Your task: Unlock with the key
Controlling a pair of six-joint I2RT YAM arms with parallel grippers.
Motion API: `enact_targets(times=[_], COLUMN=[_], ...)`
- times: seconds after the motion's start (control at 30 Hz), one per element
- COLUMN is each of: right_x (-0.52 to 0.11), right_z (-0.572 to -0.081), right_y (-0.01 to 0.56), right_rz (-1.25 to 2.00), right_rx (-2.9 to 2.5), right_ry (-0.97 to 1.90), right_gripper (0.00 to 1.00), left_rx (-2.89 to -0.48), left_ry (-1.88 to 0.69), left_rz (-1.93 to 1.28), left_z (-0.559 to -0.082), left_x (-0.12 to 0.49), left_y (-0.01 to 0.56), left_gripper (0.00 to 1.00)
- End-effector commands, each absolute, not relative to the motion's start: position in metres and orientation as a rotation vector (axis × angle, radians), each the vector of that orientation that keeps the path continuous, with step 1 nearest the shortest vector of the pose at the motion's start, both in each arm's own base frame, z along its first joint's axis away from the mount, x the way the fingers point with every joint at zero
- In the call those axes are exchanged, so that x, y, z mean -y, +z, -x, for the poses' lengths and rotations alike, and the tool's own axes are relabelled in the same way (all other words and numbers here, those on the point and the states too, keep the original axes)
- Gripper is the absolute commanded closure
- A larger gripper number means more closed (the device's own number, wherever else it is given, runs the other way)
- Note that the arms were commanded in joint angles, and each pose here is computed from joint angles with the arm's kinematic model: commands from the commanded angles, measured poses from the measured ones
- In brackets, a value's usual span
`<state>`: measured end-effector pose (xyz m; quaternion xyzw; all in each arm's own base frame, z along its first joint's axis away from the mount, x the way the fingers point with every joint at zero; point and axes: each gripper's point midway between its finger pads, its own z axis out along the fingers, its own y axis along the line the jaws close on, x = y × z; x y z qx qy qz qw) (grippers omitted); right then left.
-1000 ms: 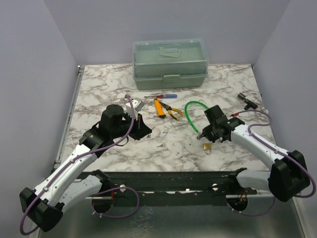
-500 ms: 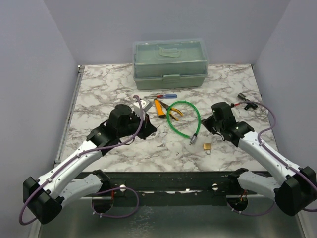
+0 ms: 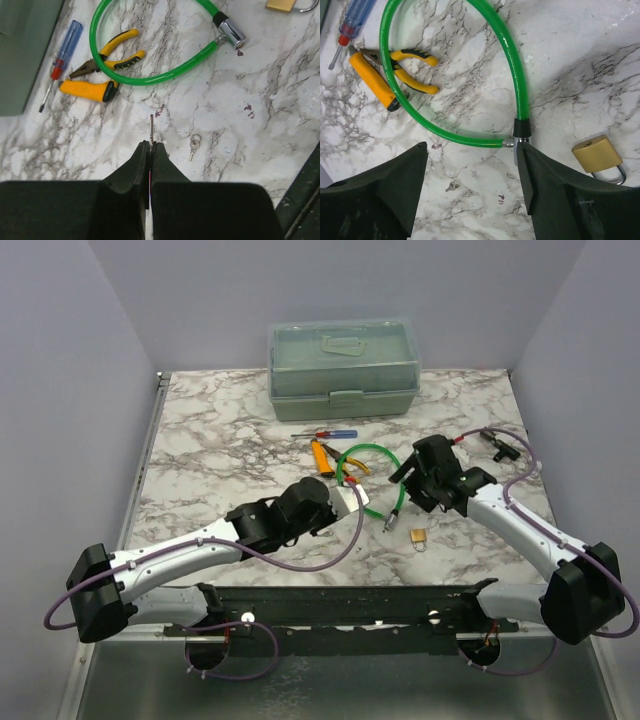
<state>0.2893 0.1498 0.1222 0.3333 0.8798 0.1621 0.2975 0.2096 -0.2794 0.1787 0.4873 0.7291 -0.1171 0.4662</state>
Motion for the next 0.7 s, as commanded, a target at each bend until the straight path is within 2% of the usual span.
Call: enact_targets(times=[0.0, 0.13, 0.23, 0.4, 0.53, 0.67], right_x=[-0.145, -0.156, -0.191, -0.226, -0.247, -0.271], right_z=[-0.275, -0.275, -0.275, -0.272, -0.267, -0.26], right_y=[0.104, 0.104, 0.122, 0.171, 0.205, 0.215], right_rz=[-0.878, -0.866, -0.68, -0.509, -0.448, -0.467], right_rx=[-2.436, -2.493, -2.507, -2.36, -2.255, -2.239], right_ry=[0.349, 0.388, 0.655, 1.031, 1.244, 1.322], right_gripper=[0.22, 0.2, 0.29, 0.3, 0.37, 0.38], left_rx=[-1.586, -1.485, -1.409, -1.25, -1.24, -1.266], left_ry=[0.002, 0.069, 0.018, -0.085, -0.149, -0.196], left_rz=[-1.335, -1.351, -1.318, -1.284, -1.26, -1.244], left_z=[-0.223, -0.223, -0.217, -0.204, -0.197, -0.195], left_x=[0.275, 0.278, 0.284, 0.287, 0.289, 0.296], left_y=[0.188, 0.195, 0.207, 0.216, 0.215, 0.214], left_gripper=[1.0, 1.0, 1.0, 1.0, 1.0, 1.0])
